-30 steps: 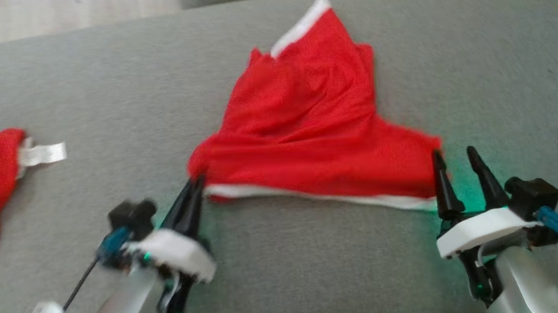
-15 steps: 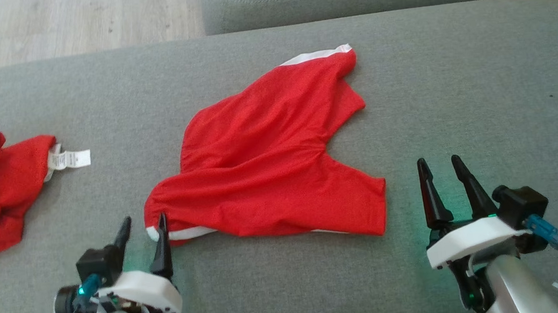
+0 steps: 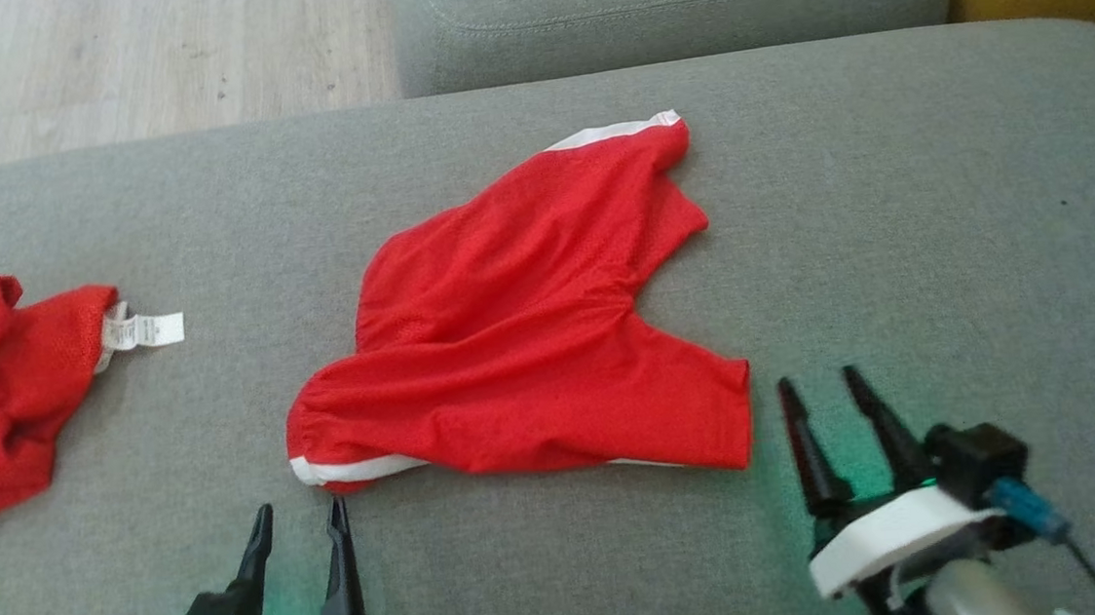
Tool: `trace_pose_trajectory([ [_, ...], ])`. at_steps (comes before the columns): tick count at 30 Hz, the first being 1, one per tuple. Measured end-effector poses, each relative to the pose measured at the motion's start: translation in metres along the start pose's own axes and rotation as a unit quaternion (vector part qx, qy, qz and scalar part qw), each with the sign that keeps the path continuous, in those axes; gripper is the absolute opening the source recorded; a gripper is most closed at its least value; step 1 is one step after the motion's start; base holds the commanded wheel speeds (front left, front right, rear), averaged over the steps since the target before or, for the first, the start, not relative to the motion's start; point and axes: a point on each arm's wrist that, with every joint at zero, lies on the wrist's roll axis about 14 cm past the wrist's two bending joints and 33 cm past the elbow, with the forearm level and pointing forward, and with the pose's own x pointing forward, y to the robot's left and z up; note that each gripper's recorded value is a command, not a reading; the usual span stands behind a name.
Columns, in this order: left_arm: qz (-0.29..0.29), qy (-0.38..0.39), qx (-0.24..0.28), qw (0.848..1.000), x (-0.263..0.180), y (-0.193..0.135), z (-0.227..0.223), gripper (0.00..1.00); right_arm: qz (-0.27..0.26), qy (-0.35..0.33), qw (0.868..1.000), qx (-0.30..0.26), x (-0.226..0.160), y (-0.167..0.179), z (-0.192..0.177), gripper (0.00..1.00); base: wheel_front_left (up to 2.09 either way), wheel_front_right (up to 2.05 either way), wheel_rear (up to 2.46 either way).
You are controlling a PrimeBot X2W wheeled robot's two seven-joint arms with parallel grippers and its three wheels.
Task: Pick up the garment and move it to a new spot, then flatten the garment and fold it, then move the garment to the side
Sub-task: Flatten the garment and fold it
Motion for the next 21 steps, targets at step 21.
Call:
trace_pose_trajectory([
  [21, 0.019, 0.003, -0.005, 1.000, -0.007, 0.014, -0.006, 1.00, 0.083, 0.110, 0.990, -0.003, -0.009, 0.051, -0.067, 1.00, 0.00, 0.00, 0.00],
])
